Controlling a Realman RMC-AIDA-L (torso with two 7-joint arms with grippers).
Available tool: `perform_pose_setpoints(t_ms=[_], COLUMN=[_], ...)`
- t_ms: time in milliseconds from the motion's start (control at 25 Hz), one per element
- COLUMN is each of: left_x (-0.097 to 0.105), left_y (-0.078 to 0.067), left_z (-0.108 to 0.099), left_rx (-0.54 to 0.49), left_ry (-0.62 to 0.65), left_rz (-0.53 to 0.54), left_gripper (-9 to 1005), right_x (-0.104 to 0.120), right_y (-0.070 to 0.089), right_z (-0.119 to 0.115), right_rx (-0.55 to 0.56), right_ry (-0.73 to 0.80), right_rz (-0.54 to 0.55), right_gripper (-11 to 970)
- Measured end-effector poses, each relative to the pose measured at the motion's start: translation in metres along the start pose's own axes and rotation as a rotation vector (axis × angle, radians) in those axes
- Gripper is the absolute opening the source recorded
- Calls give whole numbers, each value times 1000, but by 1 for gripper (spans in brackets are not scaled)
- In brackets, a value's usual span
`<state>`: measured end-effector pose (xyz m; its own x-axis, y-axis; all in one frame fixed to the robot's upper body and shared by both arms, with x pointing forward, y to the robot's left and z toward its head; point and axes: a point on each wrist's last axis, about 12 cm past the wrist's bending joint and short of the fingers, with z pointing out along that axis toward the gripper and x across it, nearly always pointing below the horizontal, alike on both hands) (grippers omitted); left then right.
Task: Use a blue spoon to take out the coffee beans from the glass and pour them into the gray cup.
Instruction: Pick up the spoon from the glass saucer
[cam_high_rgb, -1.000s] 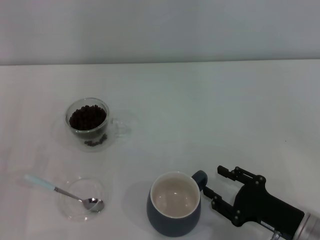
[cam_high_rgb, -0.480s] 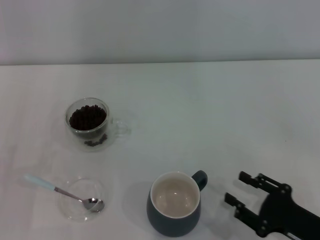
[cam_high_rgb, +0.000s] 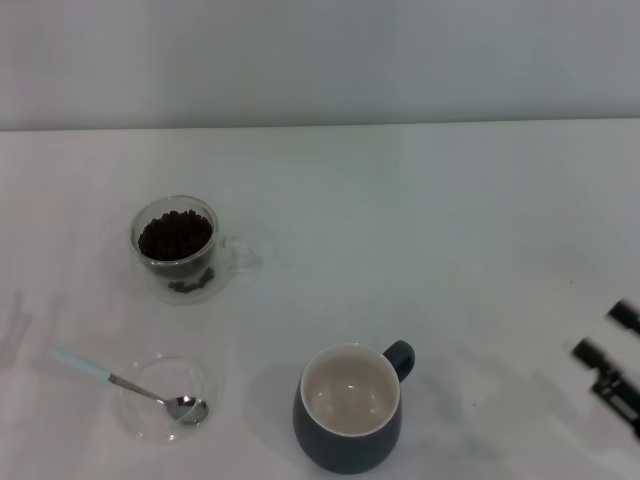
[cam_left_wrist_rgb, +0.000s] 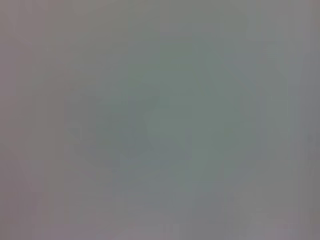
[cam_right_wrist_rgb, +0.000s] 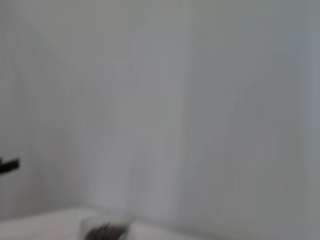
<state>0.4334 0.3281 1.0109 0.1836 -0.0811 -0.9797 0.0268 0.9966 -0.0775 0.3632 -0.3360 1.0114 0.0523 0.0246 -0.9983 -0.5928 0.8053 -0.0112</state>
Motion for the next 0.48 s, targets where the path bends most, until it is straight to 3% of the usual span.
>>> perform_pose_setpoints(t_ms=[200,440,480], left_x=[-1,-2,-2], left_y=[-13,-26,-26], left_z=[-10,-28,-28], left_rx=[47,71,71], left_ry=[-18,-15,-15], left_rz=[-182,-515,-515], left_gripper=[888,886,886], right_x=[-14,-24,-26], right_y=[-15,-35,-38], right_z=[-8,-4,-2], right_rx=[146,294,314], right_ry=[-106,-193,-208], right_rz=[-50,-100,-108], right_gripper=[591,591,591])
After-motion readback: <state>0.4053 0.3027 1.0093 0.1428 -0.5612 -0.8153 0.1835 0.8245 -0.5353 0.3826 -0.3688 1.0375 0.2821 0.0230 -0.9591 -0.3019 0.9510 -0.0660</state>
